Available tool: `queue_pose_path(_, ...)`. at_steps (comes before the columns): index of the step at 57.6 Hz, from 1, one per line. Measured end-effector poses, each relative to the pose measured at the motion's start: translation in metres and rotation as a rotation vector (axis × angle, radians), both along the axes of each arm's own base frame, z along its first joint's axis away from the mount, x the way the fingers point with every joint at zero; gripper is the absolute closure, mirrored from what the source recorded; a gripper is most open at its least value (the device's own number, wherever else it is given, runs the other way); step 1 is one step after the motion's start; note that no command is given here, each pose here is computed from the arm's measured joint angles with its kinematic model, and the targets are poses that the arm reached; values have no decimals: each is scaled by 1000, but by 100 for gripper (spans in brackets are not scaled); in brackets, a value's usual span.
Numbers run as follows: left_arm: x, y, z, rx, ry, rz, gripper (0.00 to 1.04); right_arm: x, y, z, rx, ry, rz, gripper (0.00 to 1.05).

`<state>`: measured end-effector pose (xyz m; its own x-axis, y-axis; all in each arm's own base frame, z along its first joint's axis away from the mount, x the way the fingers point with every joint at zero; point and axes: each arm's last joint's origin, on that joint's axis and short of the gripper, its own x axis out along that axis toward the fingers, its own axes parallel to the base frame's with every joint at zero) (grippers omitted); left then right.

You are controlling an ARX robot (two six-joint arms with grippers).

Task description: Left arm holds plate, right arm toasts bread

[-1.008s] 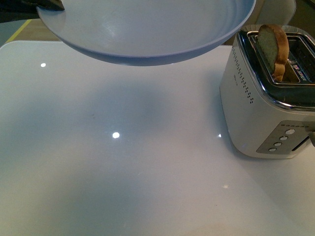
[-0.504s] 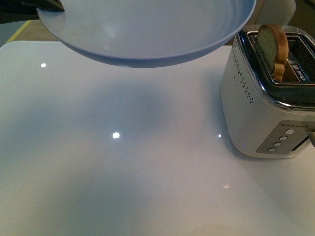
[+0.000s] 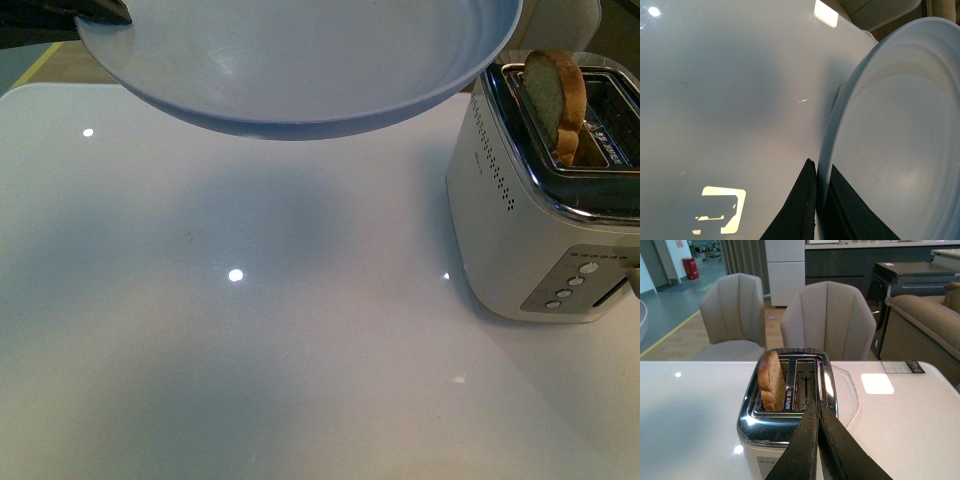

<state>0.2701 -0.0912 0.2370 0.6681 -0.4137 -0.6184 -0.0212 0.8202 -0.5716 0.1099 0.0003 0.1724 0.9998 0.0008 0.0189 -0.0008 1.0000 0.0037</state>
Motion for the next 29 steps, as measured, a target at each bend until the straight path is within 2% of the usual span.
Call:
queue_pose_path(12, 0, 0, 0, 0, 0, -1, 102, -8, 0, -5, 0, 34, 2, 103)
queue_pose_path(24, 0, 0, 0, -2, 0, -2, 102, -13, 0, -3, -1, 7, 1, 103)
queue_pose_path(29, 0, 0, 0, -2, 0, -2, 102, -13, 0, -3, -1, 6, 1, 82)
